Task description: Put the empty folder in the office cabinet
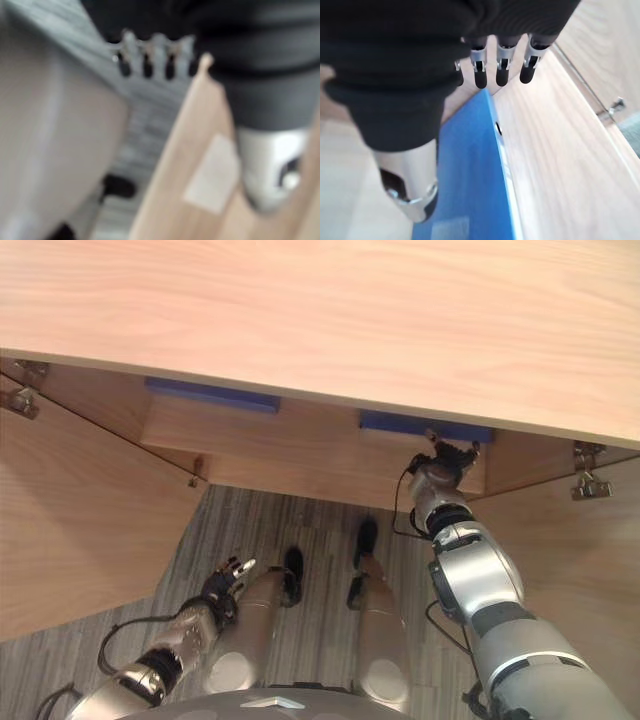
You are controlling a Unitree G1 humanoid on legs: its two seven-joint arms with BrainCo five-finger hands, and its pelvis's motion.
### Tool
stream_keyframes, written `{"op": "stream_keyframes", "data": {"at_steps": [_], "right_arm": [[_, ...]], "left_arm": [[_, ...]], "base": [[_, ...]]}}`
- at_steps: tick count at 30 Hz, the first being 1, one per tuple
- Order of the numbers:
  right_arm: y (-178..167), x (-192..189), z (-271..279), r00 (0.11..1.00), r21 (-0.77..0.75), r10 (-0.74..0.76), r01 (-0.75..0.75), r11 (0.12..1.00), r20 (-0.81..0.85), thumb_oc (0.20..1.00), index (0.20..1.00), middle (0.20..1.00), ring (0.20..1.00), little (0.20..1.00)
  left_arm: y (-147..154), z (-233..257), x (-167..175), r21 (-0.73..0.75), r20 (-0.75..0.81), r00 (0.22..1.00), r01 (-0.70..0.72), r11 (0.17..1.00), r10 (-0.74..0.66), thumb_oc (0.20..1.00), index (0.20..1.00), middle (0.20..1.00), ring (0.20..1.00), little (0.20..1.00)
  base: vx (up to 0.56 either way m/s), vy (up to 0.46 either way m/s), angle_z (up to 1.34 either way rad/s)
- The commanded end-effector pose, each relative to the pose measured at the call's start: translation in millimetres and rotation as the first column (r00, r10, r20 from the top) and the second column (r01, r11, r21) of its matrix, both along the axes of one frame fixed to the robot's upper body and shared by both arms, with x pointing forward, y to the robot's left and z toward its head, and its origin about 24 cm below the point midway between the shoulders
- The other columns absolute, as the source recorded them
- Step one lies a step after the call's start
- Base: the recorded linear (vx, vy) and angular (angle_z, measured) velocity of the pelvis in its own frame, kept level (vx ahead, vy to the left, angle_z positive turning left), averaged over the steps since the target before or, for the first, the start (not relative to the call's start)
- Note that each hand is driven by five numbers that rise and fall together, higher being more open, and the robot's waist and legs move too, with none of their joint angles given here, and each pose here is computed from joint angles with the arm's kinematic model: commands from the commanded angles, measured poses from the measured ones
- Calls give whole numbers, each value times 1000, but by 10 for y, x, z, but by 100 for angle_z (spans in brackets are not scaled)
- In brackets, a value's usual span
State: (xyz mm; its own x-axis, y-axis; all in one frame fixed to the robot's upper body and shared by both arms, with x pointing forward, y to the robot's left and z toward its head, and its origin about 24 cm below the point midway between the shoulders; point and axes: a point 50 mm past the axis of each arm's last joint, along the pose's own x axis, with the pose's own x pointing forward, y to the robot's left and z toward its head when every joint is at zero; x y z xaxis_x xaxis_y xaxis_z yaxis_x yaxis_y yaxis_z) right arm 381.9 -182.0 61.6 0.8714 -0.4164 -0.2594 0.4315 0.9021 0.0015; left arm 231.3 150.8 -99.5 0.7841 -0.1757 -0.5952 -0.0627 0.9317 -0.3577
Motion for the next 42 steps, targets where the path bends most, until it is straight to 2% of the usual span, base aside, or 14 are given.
{"op": "stream_keyframes", "data": {"at_steps": [1,4,6,11,13,19,22,28,29,33,35,39,40,42], "right_arm": [[-196,52,228,987,-95,118,-109,990,105,1000,1000,1000,1000,1000],[-179,-51,58,978,-93,190,-182,979,87,1000,1000,1000,1000,1000],[-91,-304,-254,925,-157,378,-368,917,42,1000,1000,1000,1000,1000],[-33,-700,-640,837,-153,547,-543,825,-23,1000,1000,1000,1000,1000],[-161,-1060,-911,813,-167,576,-581,797,-79,1000,1000,1000,1000,1000],[-369,-1644,-1316,789,-119,572,-605,787,-223,1000,1000,1000,1000,1000],[-387,-1802,-1405,777,-99,569,-610,786,-271,1000,1000,1000,1000,1000],[-670,-2175,-1538,910,-93,285,-326,941,-302,1000,1000,1000,1000,1000],[-670,-2175,-1538,910,-93,285,-326,941,-302,1000,1000,1000,1000,1000],[-776,-2301,-1581,969,-91,13,-37,995,-245,1000,1000,1000,1000,1000],[-848,-2367,-1582,959,-103,-176,157,982,-223,1000,1000,1000,1000,1000],[-898,-2448,-1566,875,-158,-437,411,898,-210,1000,1000,1000,1000,1000],[-912,-2483,-1541,813,-189,-554,524,831,-181,1000,1000,1000,1000,1000],[-934,-2508,-1512,749,-218,-643,608,763,-160,1000,1000,1000,1000,1000]], "left_arm": [[-276,-14,-56,-52,-13,1000,-4,999,3,1000,1000,1000,1000,1000],[-291,46,31,-50,4,1000,-16,999,16,1000,1000,1000,1000,1000],[-249,124,142,-49,23,998,-56,997,58,1000,1000,1000,1000,1000],[-161,155,174,-29,42,997,-65,997,66,1000,1000,1000,1000,1000],[7,18,-68,7,62,998,-9,1000,9,1000,1000,1000,1000,1000],[420,-253,-894,29,21,994,106,994,-106,1000,1000,1000,1000,1000],[478,-268,-1005,32,10,994,112,993,-113,1000,1000,1000,1000,1000],[710,-212,-1043,49,34,998,54,997,-55,1000,1000,1000,1000,1000],[710,-212,-1043,49,34,998,54,997,-55,1000,1000,1000,1000,1000],[730,-234,-1060,44,36,999,14,999,-16,1000,1000,1000,1000,1000],[715,-240,-1063,38,37,999,-5,999,3,1000,1000,1000,1000,1000],[702,-239,-1049,27,41,999,-30,999,29,1000,1000,1000,1000,1000],[702,-241,-1048,30,37,999,-35,999,34,1000,1000,1000,1000,1000],[711,-234,-1041,29,40,998,-46,999,44,1000,1000,1000,1000,1000]], "base": [[-148,182,-40],[-101,121,-10],[-190,216,-17],[-123,127,-23],[-146,77,-6],[-58,130,-7],[-90,109,-29],[-161,48,-23],[-119,-11,-33],[-93,-13,-71],[-92,-29,-78],[-73,-60,-52],[-70,-147,-40],[-45,-132,-17]]}}
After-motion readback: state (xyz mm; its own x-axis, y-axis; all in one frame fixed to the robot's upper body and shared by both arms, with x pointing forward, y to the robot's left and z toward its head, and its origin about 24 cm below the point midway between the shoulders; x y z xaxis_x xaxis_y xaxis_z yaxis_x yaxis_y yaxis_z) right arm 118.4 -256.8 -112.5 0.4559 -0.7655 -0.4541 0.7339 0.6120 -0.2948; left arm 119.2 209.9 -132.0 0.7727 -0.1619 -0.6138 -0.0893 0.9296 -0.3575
